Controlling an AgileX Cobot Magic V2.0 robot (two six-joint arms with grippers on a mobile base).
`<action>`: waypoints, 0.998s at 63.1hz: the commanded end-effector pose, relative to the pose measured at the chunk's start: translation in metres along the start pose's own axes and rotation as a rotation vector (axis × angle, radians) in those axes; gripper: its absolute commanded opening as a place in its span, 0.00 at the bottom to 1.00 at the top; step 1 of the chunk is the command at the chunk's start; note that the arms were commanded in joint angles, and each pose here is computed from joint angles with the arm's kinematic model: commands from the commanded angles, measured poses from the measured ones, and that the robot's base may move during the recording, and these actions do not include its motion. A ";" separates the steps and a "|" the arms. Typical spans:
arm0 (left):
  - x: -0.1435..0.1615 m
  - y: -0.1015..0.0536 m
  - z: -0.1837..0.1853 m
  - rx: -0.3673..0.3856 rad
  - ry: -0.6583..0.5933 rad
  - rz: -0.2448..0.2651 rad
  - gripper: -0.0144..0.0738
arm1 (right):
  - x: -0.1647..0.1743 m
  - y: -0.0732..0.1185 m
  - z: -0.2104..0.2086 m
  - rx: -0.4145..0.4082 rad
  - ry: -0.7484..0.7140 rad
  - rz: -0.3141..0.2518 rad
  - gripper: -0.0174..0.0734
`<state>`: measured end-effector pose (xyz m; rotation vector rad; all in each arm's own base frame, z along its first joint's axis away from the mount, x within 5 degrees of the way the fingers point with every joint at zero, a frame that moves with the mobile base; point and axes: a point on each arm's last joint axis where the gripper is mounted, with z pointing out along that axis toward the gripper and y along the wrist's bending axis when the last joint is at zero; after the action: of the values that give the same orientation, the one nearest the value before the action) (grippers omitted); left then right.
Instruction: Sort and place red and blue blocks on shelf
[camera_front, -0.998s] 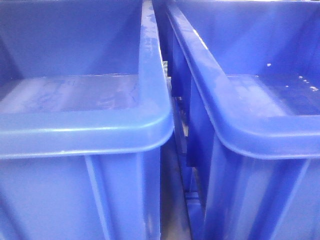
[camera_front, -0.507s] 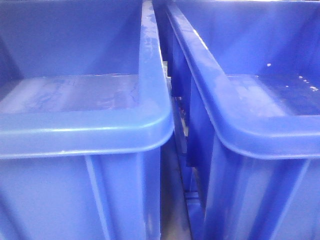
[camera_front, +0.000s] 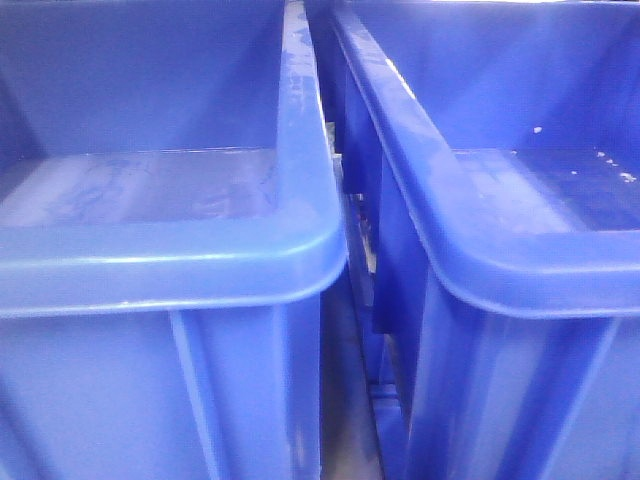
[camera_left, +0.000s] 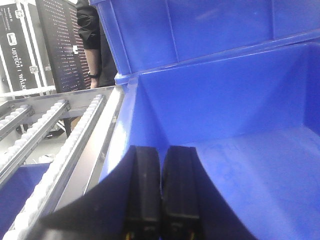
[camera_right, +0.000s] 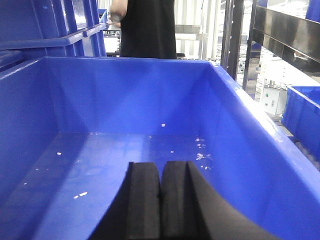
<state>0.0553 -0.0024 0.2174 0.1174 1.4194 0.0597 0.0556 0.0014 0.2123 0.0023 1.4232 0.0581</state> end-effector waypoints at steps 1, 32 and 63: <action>0.011 -0.001 -0.001 0.000 0.006 -0.011 0.26 | -0.003 -0.001 -0.001 0.006 -0.052 0.013 0.25; 0.011 -0.001 -0.001 0.000 0.006 -0.011 0.26 | -0.003 -0.001 -0.001 0.005 -0.048 0.014 0.25; 0.011 -0.001 -0.001 0.000 0.006 -0.011 0.26 | -0.003 -0.001 -0.001 0.005 -0.048 0.014 0.25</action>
<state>0.0553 -0.0024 0.2174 0.1174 1.4194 0.0597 0.0556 0.0014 0.2122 0.0140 1.4250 0.0721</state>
